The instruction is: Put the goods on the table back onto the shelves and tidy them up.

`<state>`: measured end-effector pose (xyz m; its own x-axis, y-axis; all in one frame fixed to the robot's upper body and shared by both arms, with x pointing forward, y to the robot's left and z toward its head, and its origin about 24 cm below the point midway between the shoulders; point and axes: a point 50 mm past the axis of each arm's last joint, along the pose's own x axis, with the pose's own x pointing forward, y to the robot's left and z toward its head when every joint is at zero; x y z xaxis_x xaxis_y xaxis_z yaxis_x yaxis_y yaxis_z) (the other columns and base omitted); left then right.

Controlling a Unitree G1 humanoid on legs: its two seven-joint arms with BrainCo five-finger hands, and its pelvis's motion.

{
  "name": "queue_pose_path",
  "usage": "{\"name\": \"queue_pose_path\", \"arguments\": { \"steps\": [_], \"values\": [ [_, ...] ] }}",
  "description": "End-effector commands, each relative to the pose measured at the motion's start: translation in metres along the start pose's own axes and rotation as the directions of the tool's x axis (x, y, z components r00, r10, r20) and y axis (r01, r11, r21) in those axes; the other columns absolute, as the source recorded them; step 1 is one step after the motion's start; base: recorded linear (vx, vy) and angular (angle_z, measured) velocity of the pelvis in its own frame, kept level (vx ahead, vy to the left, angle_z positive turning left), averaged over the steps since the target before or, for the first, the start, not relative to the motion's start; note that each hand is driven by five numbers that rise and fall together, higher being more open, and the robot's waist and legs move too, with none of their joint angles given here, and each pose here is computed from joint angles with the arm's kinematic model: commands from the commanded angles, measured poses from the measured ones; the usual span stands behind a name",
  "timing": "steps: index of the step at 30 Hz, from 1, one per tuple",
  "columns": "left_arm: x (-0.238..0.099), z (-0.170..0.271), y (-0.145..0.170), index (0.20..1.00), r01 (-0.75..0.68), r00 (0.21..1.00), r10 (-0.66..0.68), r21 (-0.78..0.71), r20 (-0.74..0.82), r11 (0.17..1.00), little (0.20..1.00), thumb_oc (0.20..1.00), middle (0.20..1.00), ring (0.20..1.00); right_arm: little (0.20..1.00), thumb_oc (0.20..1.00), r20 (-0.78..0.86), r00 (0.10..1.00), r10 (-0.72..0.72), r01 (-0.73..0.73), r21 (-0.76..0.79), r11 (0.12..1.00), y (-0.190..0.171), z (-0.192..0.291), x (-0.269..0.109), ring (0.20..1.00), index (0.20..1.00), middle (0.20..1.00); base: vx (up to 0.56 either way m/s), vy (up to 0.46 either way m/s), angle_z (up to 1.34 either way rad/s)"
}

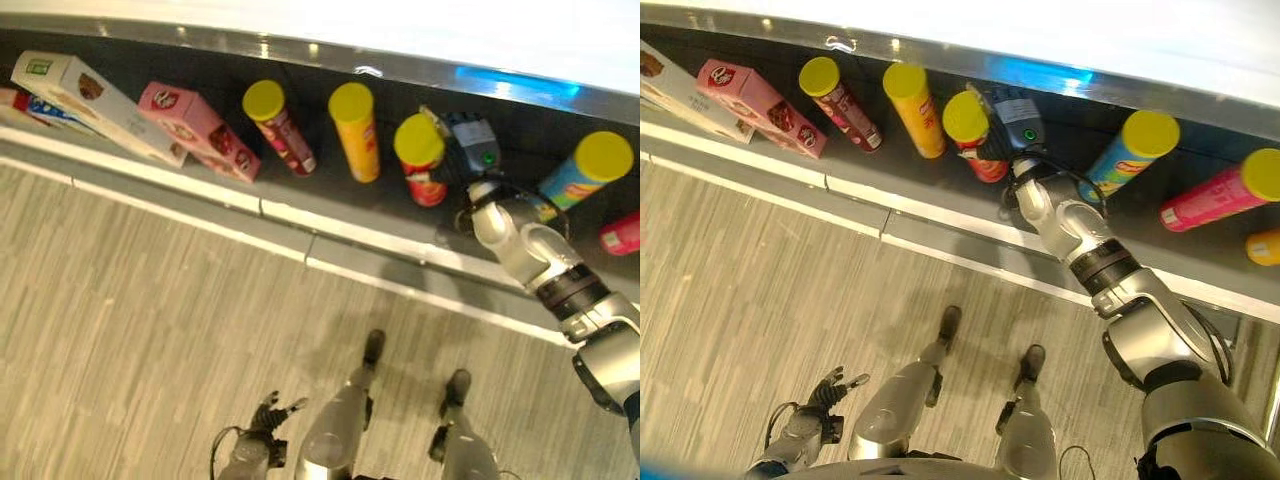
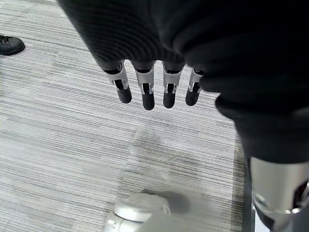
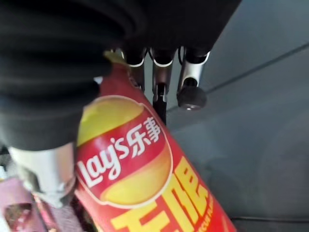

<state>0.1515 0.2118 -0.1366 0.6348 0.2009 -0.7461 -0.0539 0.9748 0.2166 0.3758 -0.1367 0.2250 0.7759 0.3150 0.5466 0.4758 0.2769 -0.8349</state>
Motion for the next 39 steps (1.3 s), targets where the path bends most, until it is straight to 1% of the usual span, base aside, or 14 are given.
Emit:
{"name": "queue_pose_path", "arguments": {
  "steps": [1,3,6,8,13,22,23,24,33,37,39],
  "values": [
    [0.002,0.003,0.005,1.0,-0.014,1.0,0.014,0.045,0.013,0.999,1.0,1.0,1.0,1.0,0.2,0.2,0.07,0.981,-0.178,0.178,0.012,0.984,-0.031,0.014,0.017,0.2,0.2,0.2,0.0,0.0,0.0],
    [0.002,0.004,0.003,1.0,-0.008,1.0,0.007,0.049,0.018,0.999,1.0,1.0,1.0,1.0,0.2,0.2,0.056,0.985,-0.165,0.165,0.01,0.986,-0.026,0.011,0.014,0.2,0.2,0.2,0.0,0.0,0.0],
    [0.003,0.013,0.0,1.0,0.003,0.998,-0.006,0.049,0.056,0.999,1.0,1.0,1.0,1.0,0.2,0.2,-0.019,0.991,-0.133,0.133,-0.025,0.991,-0.015,-0.007,0.007,0.2,0.2,0.2,0.0,0.0,0.0],
    [0.003,0.015,-0.002,1.0,0.013,0.998,-0.017,0.054,0.068,0.998,1.0,1.0,1.0,1.0,0.2,0.2,-0.042,0.991,-0.125,0.123,-0.028,0.992,-0.011,-0.012,0.004,0.2,0.2,0.2,0.0,0.0,0.0],
    [0.002,0.015,-0.004,1.0,0.021,0.997,-0.025,0.061,0.071,0.998,1.0,1.0,1.0,1.0,0.2,0.2,-0.05,0.994,-0.101,0.1,-0.023,0.995,-0.004,-0.013,0.0,0.2,0.2,0.2,0.0,0.0,0.0],
    [0.002,0.014,-0.005,1.0,0.021,0.997,-0.025,0.06,0.069,0.998,1.0,1.0,1.0,1.0,0.2,0.2,-0.057,0.994,-0.096,0.095,-0.015,0.995,-0.001,-0.013,-0.001,0.2,0.2,0.2,0.0,0.0,0.0],
    [0.002,0.014,-0.005,1.0,0.019,0.998,-0.023,0.063,0.066,0.998,1.0,1.0,1.0,1.0,0.476,0.476,-0.059,0.994,-0.093,0.092,-0.011,0.996,0.0,-0.013,-0.001,0.476,0.476,0.476,0.0,0.0,0.0],
    [0.002,0.013,-0.005,1.0,0.02,0.998,-0.024,0.062,0.063,0.998,1.0,1.0,1.0,1.0,1.0,1.0,-0.057,0.995,-0.086,0.086,-0.013,0.996,0.001,-0.013,-0.002,1.0,1.0,1.0,0.0,0.0,0.0],
    [0.002,0.012,-0.004,1.0,0.017,0.998,-0.02,0.059,0.052,0.998,1.0,1.0,1.0,1.0,1.0,1.0,-0.023,0.995,-0.099,0.098,-0.026,0.995,-0.007,-0.01,0.0,1.0,1.0,1.0,0.0,0.0,0.0],
    [0.002,0.009,-0.003,1.0,0.014,0.999,-0.017,0.07,0.036,0.997,1.0,1.0,1.0,1.0,1.0,1.0,0.01,0.989,-0.148,0.148,-0.037,0.988,-0.022,-0.008,0.003,1.0,1.0,1.0,0.0,0.0,0.0],
    [0.003,0.005,0.0,1.0,0.008,1.0,-0.01,0.078,0.015,0.997,1.0,1.0,1.0,1.0,1.0,1.0,0.063,0.976,-0.21,0.213,-0.037,0.976,-0.041,-0.002,0.005,1.0,1.0,1.0,0.0,0.0,0.0]
  ]
}}
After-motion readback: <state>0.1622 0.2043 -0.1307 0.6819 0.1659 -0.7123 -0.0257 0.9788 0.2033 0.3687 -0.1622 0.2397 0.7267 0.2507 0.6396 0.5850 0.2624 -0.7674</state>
